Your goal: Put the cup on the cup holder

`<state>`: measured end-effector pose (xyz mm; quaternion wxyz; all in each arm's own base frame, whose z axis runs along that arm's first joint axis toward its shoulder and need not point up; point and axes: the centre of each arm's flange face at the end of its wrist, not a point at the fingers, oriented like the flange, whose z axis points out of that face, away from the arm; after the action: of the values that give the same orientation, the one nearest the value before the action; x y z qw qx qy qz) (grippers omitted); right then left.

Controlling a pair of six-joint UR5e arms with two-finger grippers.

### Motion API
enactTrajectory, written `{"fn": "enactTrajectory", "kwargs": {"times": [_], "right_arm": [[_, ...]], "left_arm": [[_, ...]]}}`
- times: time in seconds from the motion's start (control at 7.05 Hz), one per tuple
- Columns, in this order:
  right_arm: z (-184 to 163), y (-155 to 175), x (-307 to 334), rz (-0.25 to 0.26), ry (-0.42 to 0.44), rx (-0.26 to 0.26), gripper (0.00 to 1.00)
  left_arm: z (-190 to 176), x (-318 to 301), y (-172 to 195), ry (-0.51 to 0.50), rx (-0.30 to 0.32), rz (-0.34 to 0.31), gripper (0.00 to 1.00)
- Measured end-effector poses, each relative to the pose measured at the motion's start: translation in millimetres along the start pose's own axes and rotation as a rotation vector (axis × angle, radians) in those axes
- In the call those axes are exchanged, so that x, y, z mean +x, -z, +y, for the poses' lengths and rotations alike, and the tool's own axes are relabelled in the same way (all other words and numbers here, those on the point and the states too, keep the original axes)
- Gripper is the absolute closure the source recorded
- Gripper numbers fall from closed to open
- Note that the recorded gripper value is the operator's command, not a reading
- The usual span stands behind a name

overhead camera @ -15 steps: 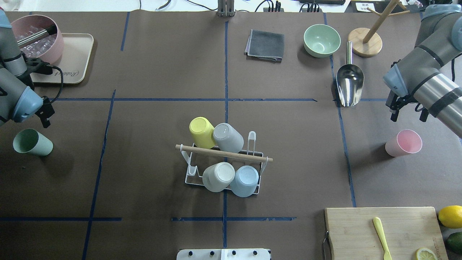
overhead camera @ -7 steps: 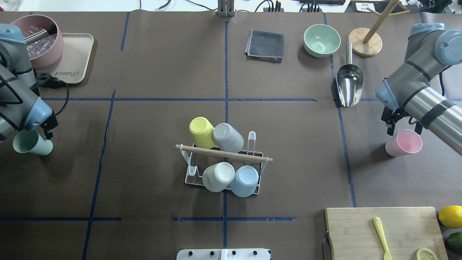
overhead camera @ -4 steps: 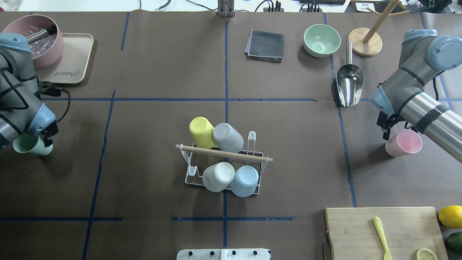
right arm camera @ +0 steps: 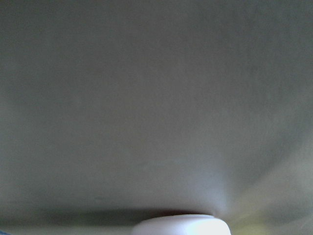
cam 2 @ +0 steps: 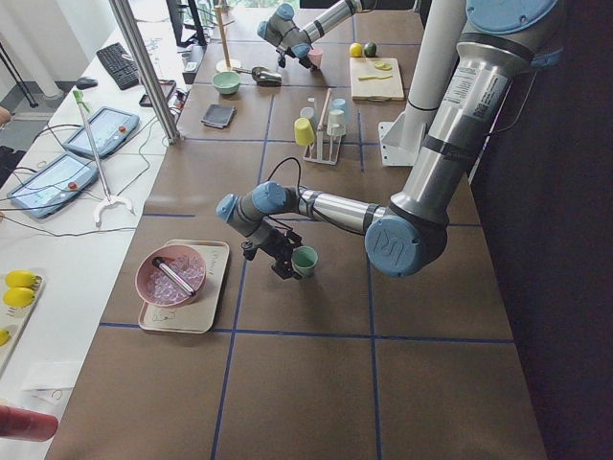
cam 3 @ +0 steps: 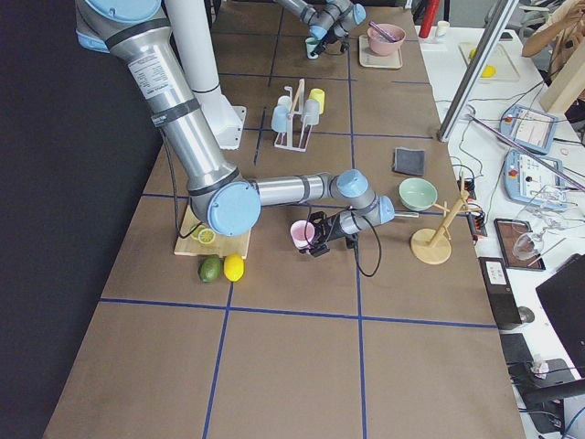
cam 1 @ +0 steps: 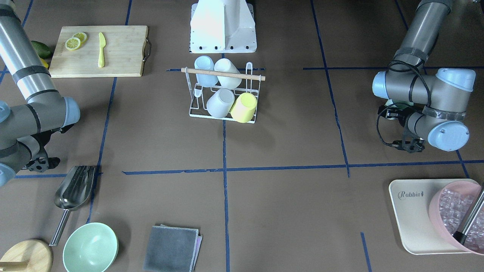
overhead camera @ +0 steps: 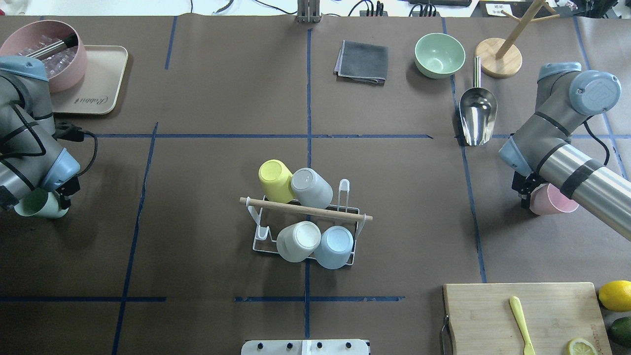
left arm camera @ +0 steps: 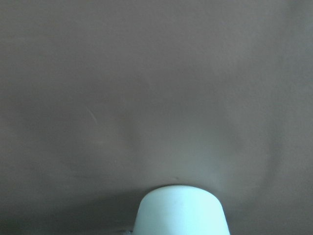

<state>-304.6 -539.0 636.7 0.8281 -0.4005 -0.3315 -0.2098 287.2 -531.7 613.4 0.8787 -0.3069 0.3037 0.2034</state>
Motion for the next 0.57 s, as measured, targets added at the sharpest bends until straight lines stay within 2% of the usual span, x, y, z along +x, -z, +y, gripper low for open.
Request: {"fn": "enactTrajectory", "kwargs": {"times": [0.14,0.28,0.43,0.57], "right_arm": [[1.1,-1.5,3.9,-0.001,-0.001,-0.005,0.98],[3.2,0.3,7.3,-0.005,-0.007,-0.007,1.0],[5.5,2.7,8.0,-0.007,-0.013,-0.011,1.0],[7.8,5.1,7.2,-0.008,-0.022,-0.018,0.99]], "left_arm": [[0.0,-0.1,-2.3,0.003,-0.007,-0.001,0.23],[0.5,-0.8,-3.7,-0.001,-0.013,-0.001,0.6],[1.8,-2.1,-5.1,-0.015,-0.026,0.0,0.88],[4.1,-3.4,-5.9,-0.019,-0.042,0.002,0.96]]}}
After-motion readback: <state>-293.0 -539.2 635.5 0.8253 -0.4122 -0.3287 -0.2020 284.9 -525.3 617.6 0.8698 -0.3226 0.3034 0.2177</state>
